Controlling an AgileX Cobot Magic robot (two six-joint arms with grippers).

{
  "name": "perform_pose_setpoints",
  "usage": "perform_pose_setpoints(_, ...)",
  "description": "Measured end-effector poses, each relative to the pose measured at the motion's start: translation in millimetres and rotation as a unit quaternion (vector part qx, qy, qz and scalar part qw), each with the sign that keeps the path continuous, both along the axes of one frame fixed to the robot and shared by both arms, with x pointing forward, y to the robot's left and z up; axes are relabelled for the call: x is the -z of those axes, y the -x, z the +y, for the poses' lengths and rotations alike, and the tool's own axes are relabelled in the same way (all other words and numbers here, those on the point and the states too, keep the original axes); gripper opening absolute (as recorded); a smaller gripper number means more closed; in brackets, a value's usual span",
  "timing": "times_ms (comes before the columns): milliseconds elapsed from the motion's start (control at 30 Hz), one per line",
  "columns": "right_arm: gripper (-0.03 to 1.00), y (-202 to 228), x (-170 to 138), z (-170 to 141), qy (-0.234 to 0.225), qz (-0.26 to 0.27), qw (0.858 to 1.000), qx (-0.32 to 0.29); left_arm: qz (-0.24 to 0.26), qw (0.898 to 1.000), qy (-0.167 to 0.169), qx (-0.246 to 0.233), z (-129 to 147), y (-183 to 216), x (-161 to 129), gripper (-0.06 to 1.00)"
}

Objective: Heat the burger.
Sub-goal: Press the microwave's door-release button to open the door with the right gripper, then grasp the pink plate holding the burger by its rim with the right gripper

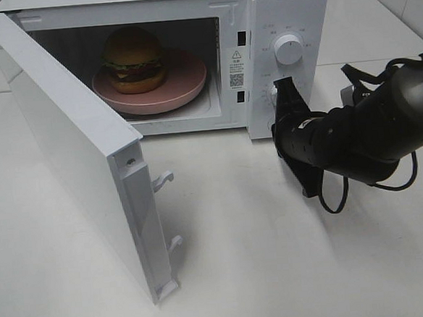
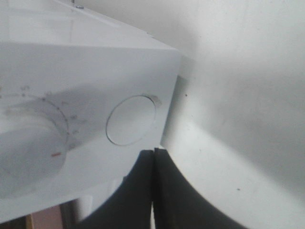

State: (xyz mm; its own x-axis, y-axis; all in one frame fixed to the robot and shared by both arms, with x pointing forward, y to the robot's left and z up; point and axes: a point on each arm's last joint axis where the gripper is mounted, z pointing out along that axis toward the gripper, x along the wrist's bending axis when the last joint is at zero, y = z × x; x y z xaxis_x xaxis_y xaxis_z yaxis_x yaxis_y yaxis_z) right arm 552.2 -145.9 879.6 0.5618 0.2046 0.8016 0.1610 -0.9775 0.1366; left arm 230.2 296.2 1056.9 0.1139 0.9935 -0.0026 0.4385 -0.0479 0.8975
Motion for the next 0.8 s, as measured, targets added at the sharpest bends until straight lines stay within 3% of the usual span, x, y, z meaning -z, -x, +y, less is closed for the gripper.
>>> perform_pose_setpoints(133, 0.02, 7.8, -4.0, -1.5, 0.031, 0.006, 0.999, -0.040, 0.000, 1.000, 0.000, 0.000, 0.0, 0.0, 0.0, 0.98)
perform_pose_setpoints(200, 0.02, 16.0, -15.4, 0.9, 0.070, 0.010, 0.991, -0.113, 0.000, 1.000, 0.000, 0.000, 0.0, 0.0, 0.0, 0.98)
perform_pose_setpoints(300, 0.02, 17.4, -17.9, 1.9, 0.079, 0.012, 0.988, -0.130, 0.000, 1.000, 0.000, 0.000, 0.0, 0.0, 0.0, 0.98)
perform_pose_setpoints(333, 0.02, 20.9, -22.8, 3.9, 0.101, 0.017, 0.980, -0.169, 0.000, 1.000, 0.000, 0.000, 0.0, 0.0, 0.0, 0.98)
perform_pose_setpoints(400, 0.02, 22.8, -25.0, 4.7, 0.112, 0.020, 0.976, -0.188, 0.000, 1.000, 0.000, 0.000, 0.0, 0.0, 0.0, 0.98)
perform_pose_setpoints(467, 0.02, 29.7, -35.0, 7.0, 0.160, 0.027, 0.951, -0.262, 0.000, 1.000, 0.000, 0.000, 0.0, 0.0, 0.0, 0.98)
perform_pose_setpoints(500, 0.02, 29.7, -35.0, 7.0, 0.160, 0.027, 0.951, -0.262, 0.000, 1.000, 0.000, 0.000, 0.0, 0.0, 0.0, 0.98)
perform_pose_setpoints(567, 0.02, 35.0, -41.0, 8.3, 0.193, 0.029, 0.929, -0.315, 0.000, 1.000, 0.000, 0.000, 0.0, 0.0, 0.0, 0.98)
perform_pose_setpoints(600, 0.02, 35.0, -41.0, 8.3, 0.193, 0.029, 0.929, -0.315, 0.000, 1.000, 0.000, 0.000, 0.0, 0.0, 0.0, 0.98)
perform_pose_setpoints(633, 0.02, 37.2, -43.5, 8.5, 0.203, 0.029, 0.921, -0.332, 0.000, 1.000, 0.000, 0.000, 0.0, 0.0, 0.0, 0.98)
perform_pose_setpoints(667, 0.02, 41.2, -48.3, 9.2, 0.221, 0.029, 0.904, -0.366, 0.000, 1.000, 0.000, 0.000, 0.0, 0.0, 0.0, 0.98)
perform_pose_setpoints(767, 0.02, 43.3, -51.1, 9.4, 0.230, 0.028, 0.895, -0.382, 0.000, 1.000, 0.000, 0.000, 0.0, 0.0, 0.0, 0.98)
perform_pose_setpoints(800, 0.02, 47.7, -55.7, 10.0, 0.242, 0.028, 0.878, -0.412, 0.000, 1.000, 0.000, 0.000, 0.0, 0.0, 0.0, 0.98)
